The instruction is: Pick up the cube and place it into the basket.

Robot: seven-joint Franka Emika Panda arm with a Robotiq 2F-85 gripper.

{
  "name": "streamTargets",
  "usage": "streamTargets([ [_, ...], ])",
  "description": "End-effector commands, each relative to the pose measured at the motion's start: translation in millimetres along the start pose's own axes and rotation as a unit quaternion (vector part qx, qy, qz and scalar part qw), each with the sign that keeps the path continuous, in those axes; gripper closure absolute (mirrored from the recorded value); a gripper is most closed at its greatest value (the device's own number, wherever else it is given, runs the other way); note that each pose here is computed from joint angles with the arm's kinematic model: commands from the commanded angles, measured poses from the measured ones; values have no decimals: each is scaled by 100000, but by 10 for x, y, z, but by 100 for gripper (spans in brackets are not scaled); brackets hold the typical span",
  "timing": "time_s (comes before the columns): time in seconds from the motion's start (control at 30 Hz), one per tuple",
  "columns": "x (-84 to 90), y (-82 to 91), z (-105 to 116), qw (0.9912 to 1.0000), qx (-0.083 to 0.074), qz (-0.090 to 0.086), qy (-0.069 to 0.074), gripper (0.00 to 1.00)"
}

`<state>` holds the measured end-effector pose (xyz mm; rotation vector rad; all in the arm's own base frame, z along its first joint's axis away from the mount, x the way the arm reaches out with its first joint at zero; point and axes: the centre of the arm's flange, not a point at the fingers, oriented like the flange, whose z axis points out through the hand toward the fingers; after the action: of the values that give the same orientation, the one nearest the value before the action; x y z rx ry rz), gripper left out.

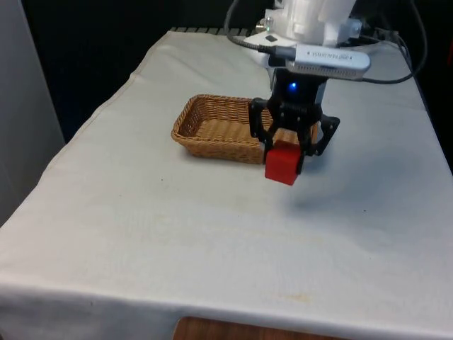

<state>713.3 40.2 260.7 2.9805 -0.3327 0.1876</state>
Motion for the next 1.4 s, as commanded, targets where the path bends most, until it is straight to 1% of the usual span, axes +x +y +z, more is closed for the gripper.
streamTargets([
  [0.0, -29, 11, -75, 99999, -275, 20, 340, 97],
  [0.03, -41, 21, -107, 99999, -315, -27, 410, 97],
  [0.07, -21, 17, -53, 100000, -92, -66, 37, 97],
  [0.1, -54, 30, -127, 99998, -391, -84, 388, 97],
  [0.17, -95, 59, -217, 99996, -561, -228, 622, 97],
  [0.23, -115, 63, -237, 99996, -630, -312, 608, 97],
  [0.27, -150, 78, -294, 99993, -728, -478, 770, 97],
  [0.37, -206, 115, -356, 99991, -905, -604, 841, 97],
  [0.4, -190, 103, -329, 99994, -684, -726, 373, 97],
  [0.43, -228, 127, -381, 99989, -983, -751, 875, 97],
  [0.53, -308, 173, -456, 99979, -1329, -1143, 1022, 97],
  [0.63, -367, 213, -496, 99974, -1539, -1348, 991, 97],
  [0.67, -357, 206, -476, 99978, -1499, -1399, 326, 97],
  [0.7, -385, 229, -512, 99972, -1624, -1401, 1019, 97],
  [0.9, -530, 320, -617, 99948, -2233, -2047, 1092, 97],
  [0.93, -523, 314, -601, 99952, -2282, -2034, 410, 97],
  [0.97, -569, 347, -635, 99940, -2385, -2231, 1142, 97],
  [1.17, -713, 457, -700, 99912, -2823, -2798, 1308, 97],
  [1.2, -670, 414, -669, 99925, -2812, -2600, 645, 97],
  [1.23, -713, 457, -700, 99912, -2823, -2798, 1308, 97],
  [1.37, -817, 536, -724, 99901, -2905, -3085, 1320, 97],
])
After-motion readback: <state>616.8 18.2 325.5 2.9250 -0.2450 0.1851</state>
